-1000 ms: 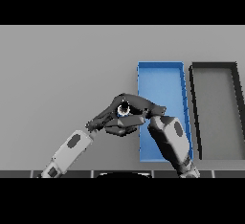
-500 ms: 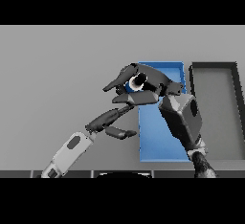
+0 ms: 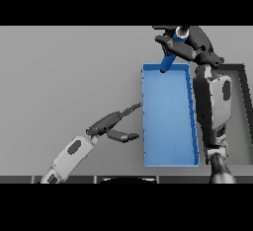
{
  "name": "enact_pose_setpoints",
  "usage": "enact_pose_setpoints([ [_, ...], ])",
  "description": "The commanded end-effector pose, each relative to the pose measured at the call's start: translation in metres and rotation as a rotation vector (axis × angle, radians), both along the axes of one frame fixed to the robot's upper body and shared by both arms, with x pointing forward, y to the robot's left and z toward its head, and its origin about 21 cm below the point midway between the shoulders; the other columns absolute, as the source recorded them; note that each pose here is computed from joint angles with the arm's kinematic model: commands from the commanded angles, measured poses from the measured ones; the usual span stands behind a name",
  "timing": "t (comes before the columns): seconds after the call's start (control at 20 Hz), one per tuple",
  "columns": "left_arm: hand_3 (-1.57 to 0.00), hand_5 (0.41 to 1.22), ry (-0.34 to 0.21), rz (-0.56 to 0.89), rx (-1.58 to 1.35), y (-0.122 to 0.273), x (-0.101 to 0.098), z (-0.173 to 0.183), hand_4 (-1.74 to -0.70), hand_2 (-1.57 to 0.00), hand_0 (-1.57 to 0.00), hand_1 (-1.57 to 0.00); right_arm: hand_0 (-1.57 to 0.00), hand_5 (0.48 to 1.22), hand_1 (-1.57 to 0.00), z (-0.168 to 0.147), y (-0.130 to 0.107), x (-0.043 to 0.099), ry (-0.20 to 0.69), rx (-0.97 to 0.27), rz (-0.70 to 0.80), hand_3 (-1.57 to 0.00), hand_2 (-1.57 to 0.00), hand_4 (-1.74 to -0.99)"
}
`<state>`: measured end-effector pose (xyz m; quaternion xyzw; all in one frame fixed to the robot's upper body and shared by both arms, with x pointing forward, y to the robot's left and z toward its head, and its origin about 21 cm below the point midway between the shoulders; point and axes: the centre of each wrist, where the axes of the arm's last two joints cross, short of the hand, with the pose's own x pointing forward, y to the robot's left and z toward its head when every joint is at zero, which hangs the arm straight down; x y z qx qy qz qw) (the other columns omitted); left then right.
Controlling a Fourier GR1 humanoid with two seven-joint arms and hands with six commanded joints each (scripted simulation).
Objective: Pick up the blue pipe and place it into the blue bin.
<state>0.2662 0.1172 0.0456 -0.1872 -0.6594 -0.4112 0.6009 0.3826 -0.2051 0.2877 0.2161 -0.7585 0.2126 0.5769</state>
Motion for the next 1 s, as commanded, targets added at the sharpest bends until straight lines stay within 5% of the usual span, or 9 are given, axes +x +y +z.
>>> enact_pose_setpoints([
  [0.0, 0.00, 0.465, 0.002, -0.004, -0.002, 0.000, 0.001, 0.004, -0.83, 0.00, 0.00, 0.00, -1.57, 1.221, -1.57, -0.008, -0.005, 0.005, 0.035, 0.010, -0.038, -1.57, -1.57, -1.499],
  [0.2, 0.00, 0.462, -0.002, 0.000, 0.008, 0.006, 0.001, 0.004, -0.83, 0.00, 0.00, 0.00, -1.57, 1.221, -1.57, -0.049, -0.036, 0.011, 0.182, -0.018, -0.165, -1.57, -1.57, -1.499],
  [0.55, 0.00, 0.470, 0.001, -0.015, -0.001, 0.007, -0.003, 0.003, -0.83, 0.00, 0.00, 0.00, -1.57, 1.221, -1.57, -0.139, -0.064, -0.008, 0.489, -0.110, -0.384, -1.57, -1.57, -1.499],
  [0.65, 0.00, 0.470, 0.007, 0.000, 0.011, 0.010, -0.003, 0.001, -0.83, 0.00, 0.00, 0.00, -1.57, 1.221, -1.57, -0.155, -0.067, -0.013, 0.547, -0.152, -0.403, -1.08, -1.57, -1.586],
  [0.7, 0.00, 0.471, 0.002, -0.002, 0.006, 0.010, -0.004, 0.002, -0.83, 0.00, 0.00, 0.00, -1.57, 1.221, -1.57, -0.164, -0.068, -0.017, 0.579, -0.170, -0.412, -1.18, -1.57, -1.569],
  [0.85, 0.00, 0.475, 0.003, -0.007, 0.008, 0.003, -0.004, 0.004, -0.83, 0.00, 0.00, 0.00, -1.57, 1.205, -1.57, -0.188, -0.066, -0.031, 0.671, -0.235, -0.408, -0.69, -1.57, -1.653],
  [0.95, 0.00, 0.474, 0.005, -0.002, 0.009, 0.001, -0.006, 0.004, -0.83, 0.00, 0.00, 0.00, -1.57, 1.199, -1.57, -0.199, -0.065, -0.032, 0.753, -0.264, -0.443, -1.01, -1.57, -1.583],
])
